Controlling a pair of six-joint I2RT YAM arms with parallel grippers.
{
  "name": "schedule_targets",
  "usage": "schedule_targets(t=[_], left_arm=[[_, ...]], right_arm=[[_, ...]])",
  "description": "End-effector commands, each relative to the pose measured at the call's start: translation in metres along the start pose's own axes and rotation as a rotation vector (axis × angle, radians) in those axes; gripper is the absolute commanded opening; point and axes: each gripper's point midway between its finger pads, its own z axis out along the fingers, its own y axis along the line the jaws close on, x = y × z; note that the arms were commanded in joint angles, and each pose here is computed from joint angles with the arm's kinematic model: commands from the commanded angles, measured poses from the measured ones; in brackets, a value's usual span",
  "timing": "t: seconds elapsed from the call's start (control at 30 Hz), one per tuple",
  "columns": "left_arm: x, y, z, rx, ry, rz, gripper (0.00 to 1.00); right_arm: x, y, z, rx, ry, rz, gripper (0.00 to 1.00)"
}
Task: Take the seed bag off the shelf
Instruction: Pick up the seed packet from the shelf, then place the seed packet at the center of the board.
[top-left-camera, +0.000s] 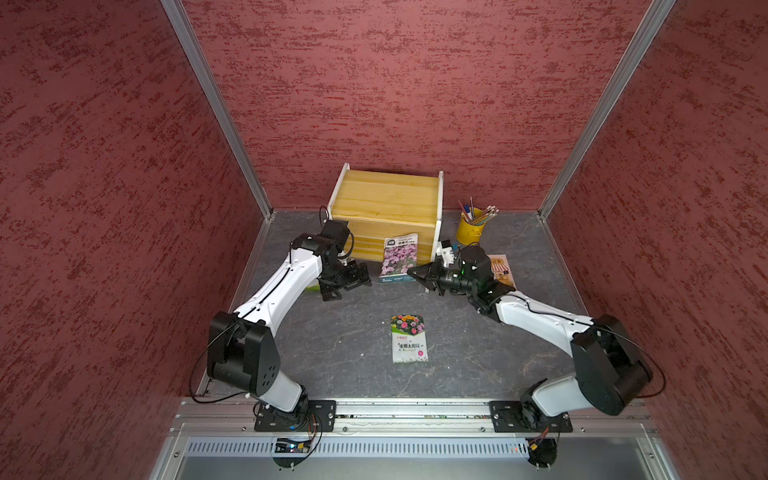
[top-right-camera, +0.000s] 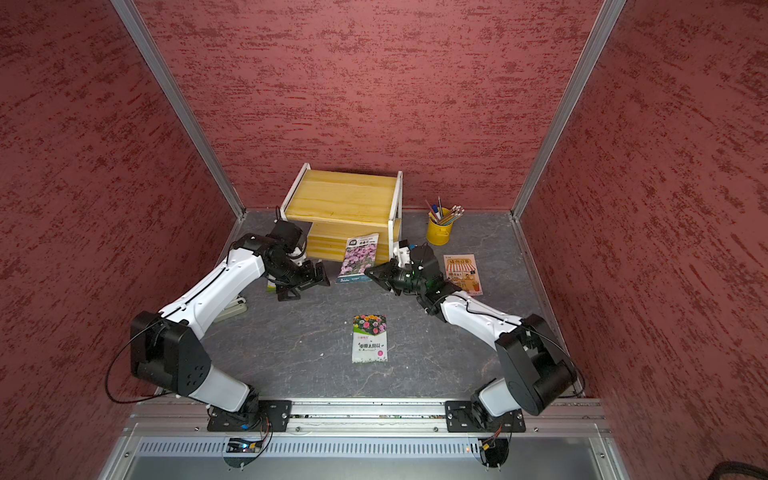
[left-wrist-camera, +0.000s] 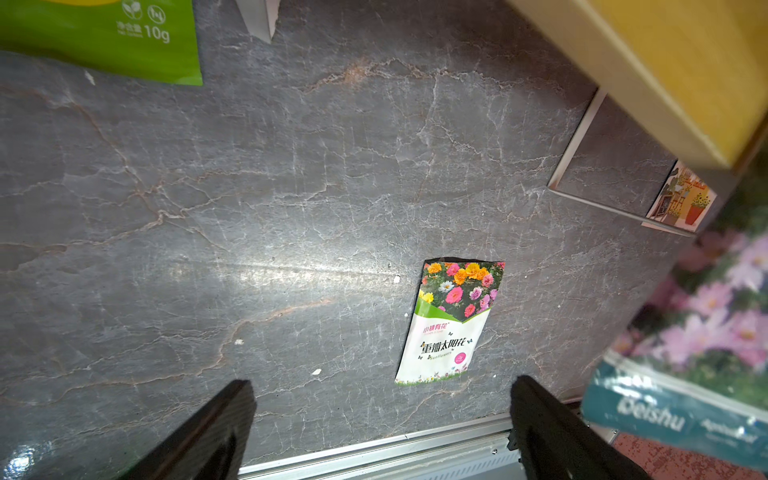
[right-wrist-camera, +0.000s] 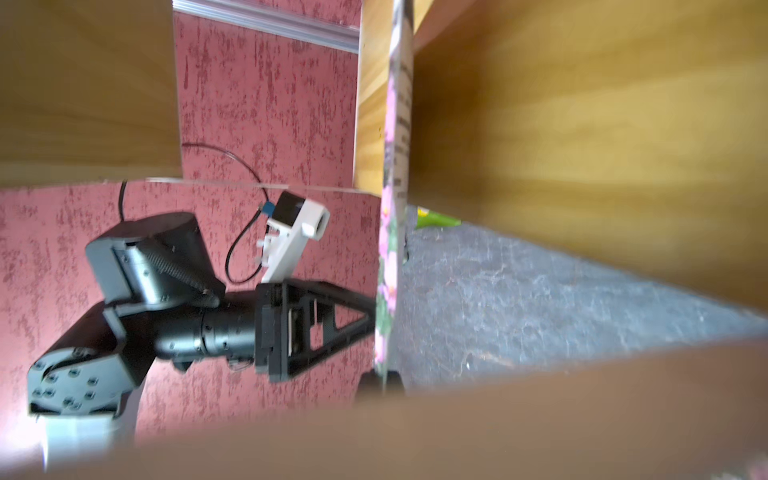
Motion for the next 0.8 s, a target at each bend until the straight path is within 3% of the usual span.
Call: schedule_targets(t=[0.0,0.23,0.47,0.77], left_arm=[[-0.004,-0.005,-0.017,0.014,-0.061,0.008,1.0],[0.001,-0.001,-0.017,0.014,-0.07,-0.008,1.0],[0.004,0.002,-0.017,0.008,-0.08,-0.01,1.0],[0.012,0.011,-0.017,-0.04,-0.088,0.004,1.0]], right_arm=[[0.023,0.015,-0.017,-0.033,0.058,-0.017,0.0],[0.083,-0.031,-0.054,0.093,0.209,0.063,0.0],[0.119,-0.08,-0.105,0.251,0.229,0.154,0.0],[0.106,-0.134,-0.132,0.412,0.229,0.203,0.0]])
